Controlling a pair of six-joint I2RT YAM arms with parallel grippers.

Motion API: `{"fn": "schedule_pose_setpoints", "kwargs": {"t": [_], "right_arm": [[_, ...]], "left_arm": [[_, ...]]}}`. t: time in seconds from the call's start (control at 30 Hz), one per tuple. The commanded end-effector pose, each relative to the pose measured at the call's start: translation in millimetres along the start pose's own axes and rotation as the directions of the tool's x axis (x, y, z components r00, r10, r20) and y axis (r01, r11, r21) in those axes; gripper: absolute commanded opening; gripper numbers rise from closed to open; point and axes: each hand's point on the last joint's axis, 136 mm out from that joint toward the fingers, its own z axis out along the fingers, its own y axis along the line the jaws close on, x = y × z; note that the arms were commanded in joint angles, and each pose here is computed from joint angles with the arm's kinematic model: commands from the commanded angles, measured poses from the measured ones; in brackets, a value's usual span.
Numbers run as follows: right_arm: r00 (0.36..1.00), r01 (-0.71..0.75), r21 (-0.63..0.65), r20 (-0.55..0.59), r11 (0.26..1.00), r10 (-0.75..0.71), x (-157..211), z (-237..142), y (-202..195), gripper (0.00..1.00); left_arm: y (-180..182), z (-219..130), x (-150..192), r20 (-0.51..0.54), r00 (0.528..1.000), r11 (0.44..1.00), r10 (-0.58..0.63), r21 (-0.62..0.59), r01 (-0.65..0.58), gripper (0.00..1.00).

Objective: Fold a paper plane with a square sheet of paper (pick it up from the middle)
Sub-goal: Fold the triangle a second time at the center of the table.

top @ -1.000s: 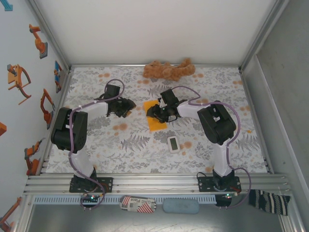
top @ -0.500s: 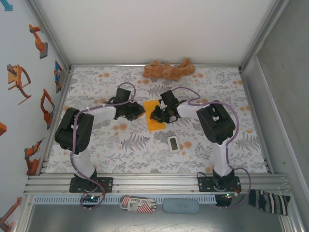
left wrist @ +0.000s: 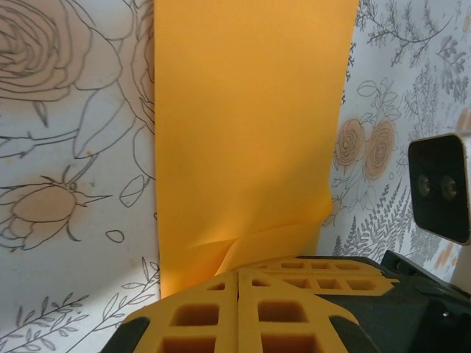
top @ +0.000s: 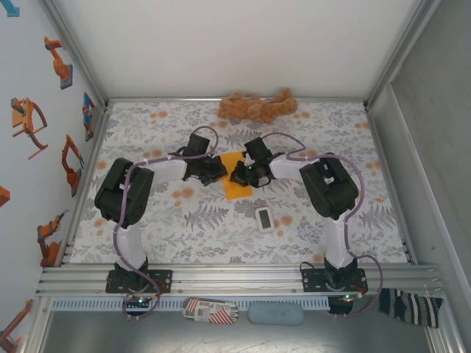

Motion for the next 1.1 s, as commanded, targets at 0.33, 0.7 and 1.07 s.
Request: {"fn": "schedule_pose_setpoints", "kwargs": {"t": [0.33, 0.7, 1.07], "right_arm": [[0.999, -0.036, 0.079, -0.033, 0.996, 0.039, 8, 10, -23, 0.00], [0.998, 0.049, -0.032, 0.027, 0.998, -0.048, -6, -14, 18, 0.00], [0.995, 0.082, -0.053, 0.057, 0.995, -0.079, -12, -14, 7, 0.00]], "left_arm": [[21, 9, 6, -0.034, 0.999, 0.993, 0.033, -0.116, -0.037, 0.00], [49, 14, 11, -0.053, 0.999, 0.972, 0.008, -0.233, -0.020, 0.00], [51, 16, 9, -0.067, 0.997, 0.968, 0.044, -0.243, -0.059, 0.00]]}}
